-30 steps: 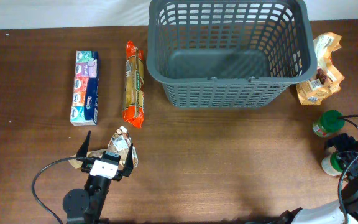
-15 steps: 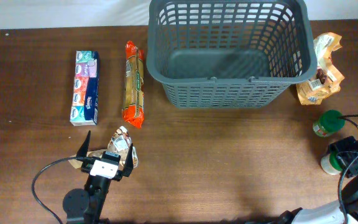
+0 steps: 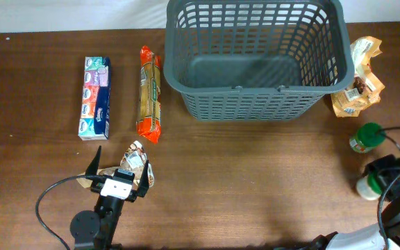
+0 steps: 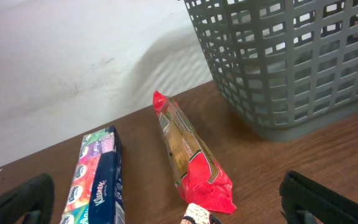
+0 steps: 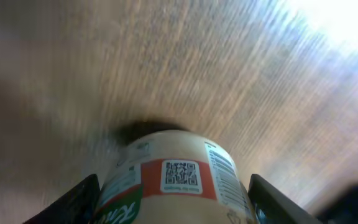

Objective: Pack container
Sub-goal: 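Carry the jar over the grey basket and lower it inside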

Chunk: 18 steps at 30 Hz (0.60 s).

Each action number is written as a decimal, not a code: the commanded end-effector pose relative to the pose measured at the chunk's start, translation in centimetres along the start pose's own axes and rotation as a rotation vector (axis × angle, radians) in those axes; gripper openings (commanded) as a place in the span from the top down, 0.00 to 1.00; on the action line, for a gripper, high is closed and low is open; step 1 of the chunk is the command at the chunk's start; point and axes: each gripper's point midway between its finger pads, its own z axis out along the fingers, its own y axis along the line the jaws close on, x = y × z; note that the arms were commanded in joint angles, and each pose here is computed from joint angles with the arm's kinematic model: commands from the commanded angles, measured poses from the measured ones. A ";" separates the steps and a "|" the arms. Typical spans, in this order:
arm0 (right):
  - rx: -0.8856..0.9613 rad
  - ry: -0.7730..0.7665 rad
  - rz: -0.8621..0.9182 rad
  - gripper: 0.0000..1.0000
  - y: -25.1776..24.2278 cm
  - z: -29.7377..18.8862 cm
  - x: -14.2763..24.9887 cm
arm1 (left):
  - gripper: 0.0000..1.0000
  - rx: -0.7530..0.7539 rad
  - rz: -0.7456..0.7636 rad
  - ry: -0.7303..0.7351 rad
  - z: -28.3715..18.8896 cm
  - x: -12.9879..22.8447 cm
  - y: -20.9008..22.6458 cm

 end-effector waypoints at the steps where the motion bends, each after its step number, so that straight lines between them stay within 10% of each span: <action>1: -0.061 -0.134 0.009 0.96 1.1 -5.3 -2.9 | 0.01 0.008 0.012 -0.001 0.0 0.1 -0.2; 18: -0.495 -0.719 -0.283 0.96 6.7 -37.4 0.4 | 0.01 0.010 0.010 0.004 0.0 0.2 -0.2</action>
